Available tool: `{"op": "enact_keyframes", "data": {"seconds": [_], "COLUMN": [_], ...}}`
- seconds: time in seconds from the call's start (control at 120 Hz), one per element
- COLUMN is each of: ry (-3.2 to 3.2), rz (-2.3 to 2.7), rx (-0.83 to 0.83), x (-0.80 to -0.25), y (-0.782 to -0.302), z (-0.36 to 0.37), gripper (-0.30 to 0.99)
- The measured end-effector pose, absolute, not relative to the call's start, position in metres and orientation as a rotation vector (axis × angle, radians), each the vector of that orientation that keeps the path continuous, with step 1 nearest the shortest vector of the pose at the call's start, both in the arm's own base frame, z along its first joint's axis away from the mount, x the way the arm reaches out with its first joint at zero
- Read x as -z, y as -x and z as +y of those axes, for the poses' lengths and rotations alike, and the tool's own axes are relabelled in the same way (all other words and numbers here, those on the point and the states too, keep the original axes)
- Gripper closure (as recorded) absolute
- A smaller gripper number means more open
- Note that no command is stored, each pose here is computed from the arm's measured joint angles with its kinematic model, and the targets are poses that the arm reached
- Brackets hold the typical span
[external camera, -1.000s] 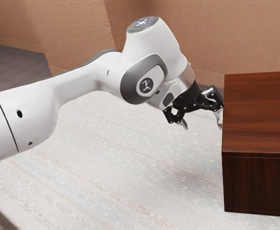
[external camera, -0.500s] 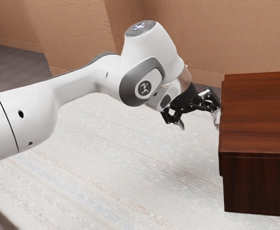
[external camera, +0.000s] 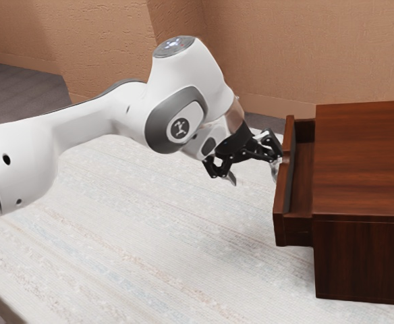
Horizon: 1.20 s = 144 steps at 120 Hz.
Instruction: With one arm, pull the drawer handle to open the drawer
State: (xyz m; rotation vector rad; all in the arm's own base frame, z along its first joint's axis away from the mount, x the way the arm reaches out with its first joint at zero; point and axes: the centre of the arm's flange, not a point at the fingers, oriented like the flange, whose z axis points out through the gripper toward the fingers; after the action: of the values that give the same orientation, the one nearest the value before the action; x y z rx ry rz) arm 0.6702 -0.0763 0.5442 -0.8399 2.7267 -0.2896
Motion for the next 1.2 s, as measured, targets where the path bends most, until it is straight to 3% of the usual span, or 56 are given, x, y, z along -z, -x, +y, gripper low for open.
{"op": "enact_keyframes", "data": {"seconds": [0.167,0.483,0.683,0.95,1.2], "ry": [0.835,0.846,0.894,0.91,0.967], "rz": [2.724,2.728,2.702,2.71,2.688], "rx": [0.341,0.345,0.377,0.367,0.379], "x": [-0.553,-0.545,-0.556,-0.549,-0.553], "y": [-0.664,-0.657,-0.639,-0.63,-0.616], "z": [-0.069,-0.053,-0.016,-0.004,0.028], "gripper": [0.14,0.0,0.06,0.01,0.04]}}
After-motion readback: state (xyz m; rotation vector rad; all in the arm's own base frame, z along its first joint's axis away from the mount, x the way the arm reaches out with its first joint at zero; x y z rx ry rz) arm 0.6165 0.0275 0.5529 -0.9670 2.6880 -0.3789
